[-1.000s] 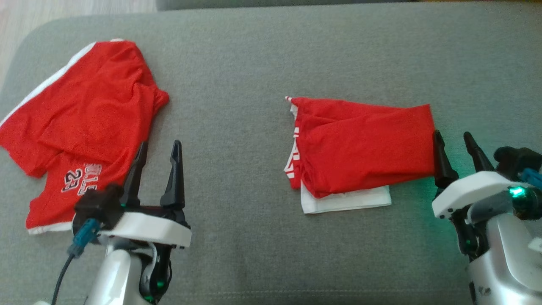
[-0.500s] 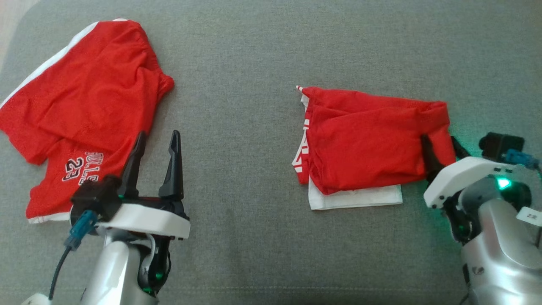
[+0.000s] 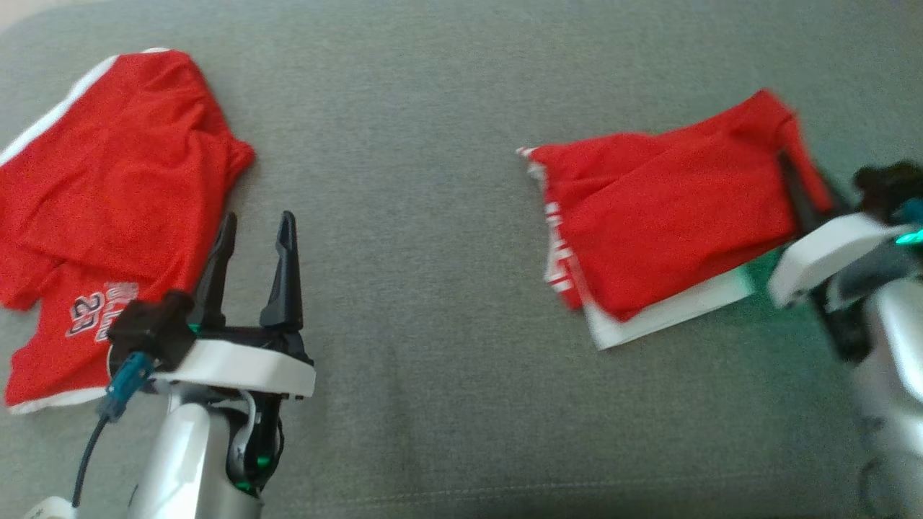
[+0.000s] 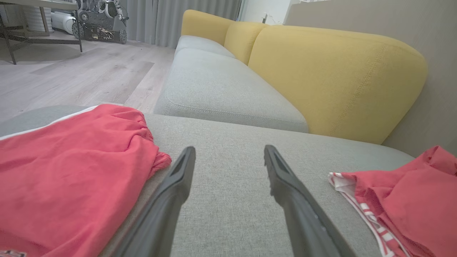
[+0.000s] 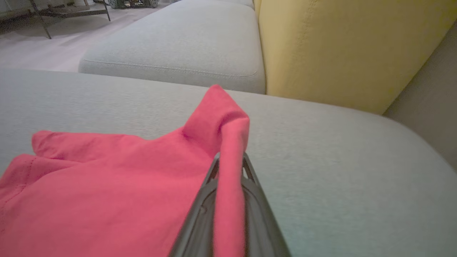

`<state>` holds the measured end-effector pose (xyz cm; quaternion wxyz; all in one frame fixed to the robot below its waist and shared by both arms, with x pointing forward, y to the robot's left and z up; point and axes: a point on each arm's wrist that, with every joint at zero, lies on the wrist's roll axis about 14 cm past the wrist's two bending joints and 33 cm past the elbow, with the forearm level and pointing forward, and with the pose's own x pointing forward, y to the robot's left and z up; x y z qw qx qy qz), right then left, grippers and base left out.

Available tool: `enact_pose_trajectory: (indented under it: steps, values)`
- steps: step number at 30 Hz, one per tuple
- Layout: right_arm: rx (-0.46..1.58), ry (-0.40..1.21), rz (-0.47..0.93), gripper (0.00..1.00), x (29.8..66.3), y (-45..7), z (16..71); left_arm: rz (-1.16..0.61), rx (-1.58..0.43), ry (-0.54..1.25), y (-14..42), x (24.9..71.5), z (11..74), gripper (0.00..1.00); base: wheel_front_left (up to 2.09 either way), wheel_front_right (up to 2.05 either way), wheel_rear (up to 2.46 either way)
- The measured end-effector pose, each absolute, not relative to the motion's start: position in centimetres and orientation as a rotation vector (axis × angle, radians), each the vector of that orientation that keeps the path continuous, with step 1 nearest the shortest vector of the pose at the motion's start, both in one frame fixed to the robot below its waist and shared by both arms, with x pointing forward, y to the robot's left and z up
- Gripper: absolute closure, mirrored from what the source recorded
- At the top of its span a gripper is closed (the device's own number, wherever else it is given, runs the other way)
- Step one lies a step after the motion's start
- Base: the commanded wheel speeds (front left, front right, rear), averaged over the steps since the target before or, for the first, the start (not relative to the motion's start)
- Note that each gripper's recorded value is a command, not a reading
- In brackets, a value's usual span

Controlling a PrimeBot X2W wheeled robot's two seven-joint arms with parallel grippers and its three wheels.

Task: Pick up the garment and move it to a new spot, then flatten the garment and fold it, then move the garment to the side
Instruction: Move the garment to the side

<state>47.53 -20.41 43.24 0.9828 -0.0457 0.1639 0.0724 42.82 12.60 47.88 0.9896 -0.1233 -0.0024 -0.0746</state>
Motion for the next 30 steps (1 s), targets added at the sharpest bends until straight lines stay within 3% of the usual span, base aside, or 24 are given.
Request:
enact_pose_trajectory:
  steps: [4, 10, 18, 24, 25, 26, 27, 30]
  values:
    - [-0.224, 0.339, 0.068, 1.00, 47.9, -26.4, 44.7, -0.175, -0.259, 0.008, 11.7, 43.5, 47.2, 0.00, 0.00, 0.00, 0.00]
    - [-0.187, 0.420, -0.142, 1.00, 47.3, -34.6, 44.5, -0.203, -0.271, 0.018, 10.8, 44.6, 46.5, 0.00, 0.00, 0.00, 0.00]
    - [-0.176, 0.433, -0.253, 1.00, 48.9, -37.0, 44.7, -0.205, -0.277, 0.030, 10.8, 45.3, 45.7, 0.00, 0.00, 0.00, 0.00]
    - [-0.167, 0.445, -0.250, 1.00, 49.3, -35.7, 43.7, -0.184, -0.274, 0.035, 11.7, 45.4, 45.4, 0.00, 0.00, 0.00, 0.00]
    - [-0.162, 0.443, -0.252, 0.88, 49.3, -35.7, 43.7, -0.180, -0.273, 0.033, 11.8, 45.4, 45.4, 0.00, 0.00, 0.00, 0.00]
    - [-0.152, 0.439, -0.252, 0.63, 49.3, -35.6, 43.7, -0.176, -0.273, 0.032, 11.9, 45.4, 45.5, 0.00, 0.00, 0.00, 0.00]
    - [-0.132, 0.431, -0.253, 0.00, 49.3, -35.4, 43.8, -0.176, -0.273, 0.031, 11.9, 45.4, 45.5, 0.00, 0.00, 0.00, 0.00]
    - [-0.117, 0.416, -0.238, 0.00, 49.5, -34.5, 44.3, -0.182, -0.273, 0.029, 11.8, 45.3, 45.7, 0.00, 0.00, 0.00, 0.00]
